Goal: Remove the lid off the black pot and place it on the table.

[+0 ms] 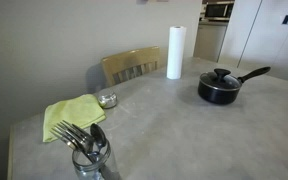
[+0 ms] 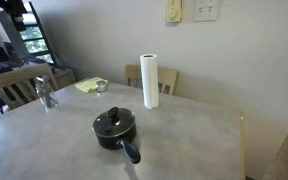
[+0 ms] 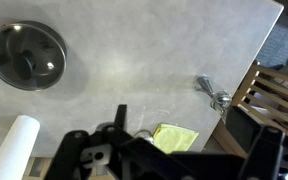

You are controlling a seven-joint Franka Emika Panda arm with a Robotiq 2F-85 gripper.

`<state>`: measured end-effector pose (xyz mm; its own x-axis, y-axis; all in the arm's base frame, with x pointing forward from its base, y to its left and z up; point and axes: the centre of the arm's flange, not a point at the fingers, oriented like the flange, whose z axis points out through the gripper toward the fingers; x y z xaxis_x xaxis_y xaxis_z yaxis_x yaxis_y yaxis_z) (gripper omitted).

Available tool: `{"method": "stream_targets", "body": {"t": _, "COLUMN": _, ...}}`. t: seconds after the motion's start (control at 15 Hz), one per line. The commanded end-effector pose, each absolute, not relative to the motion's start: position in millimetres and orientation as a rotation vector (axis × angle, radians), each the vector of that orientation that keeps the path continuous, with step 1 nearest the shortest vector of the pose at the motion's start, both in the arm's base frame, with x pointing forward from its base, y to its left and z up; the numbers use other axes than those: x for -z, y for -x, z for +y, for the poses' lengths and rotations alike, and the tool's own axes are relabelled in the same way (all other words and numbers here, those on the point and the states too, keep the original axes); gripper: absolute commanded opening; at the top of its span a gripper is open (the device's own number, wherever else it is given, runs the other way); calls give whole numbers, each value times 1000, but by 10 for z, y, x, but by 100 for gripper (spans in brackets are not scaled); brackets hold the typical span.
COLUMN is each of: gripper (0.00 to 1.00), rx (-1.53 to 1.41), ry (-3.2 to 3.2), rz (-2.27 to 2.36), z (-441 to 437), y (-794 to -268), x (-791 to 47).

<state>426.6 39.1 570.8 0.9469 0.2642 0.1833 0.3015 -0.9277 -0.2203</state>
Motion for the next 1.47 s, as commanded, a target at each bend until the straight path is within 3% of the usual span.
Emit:
{"method": "stream_targets", "body": {"t": 0.0, "gripper": 100, "rx": 220, "ry": 2854, "rz": -421, "z": 391, "y": -4266, "x": -5709}}
{"method": "stream_targets", "body": {"t": 0.73, "gripper": 100, "rx": 2, "ry": 2830, "rz": -765, "z": -729, "y": -5468, "x": -4877}}
{"method": "stream_targets", "body": {"t": 0.8, "gripper": 100, "rx": 88, "ry": 2835, "rz": -709, "z": -589, "y": -5088, "x": -4983}}
{"method": "stream_targets", "body": {"t": 1.4, "gripper": 100, "rx": 78, "ry": 2851, "rz": -743, "z": -761, "y": -5493, "x": -4493}}
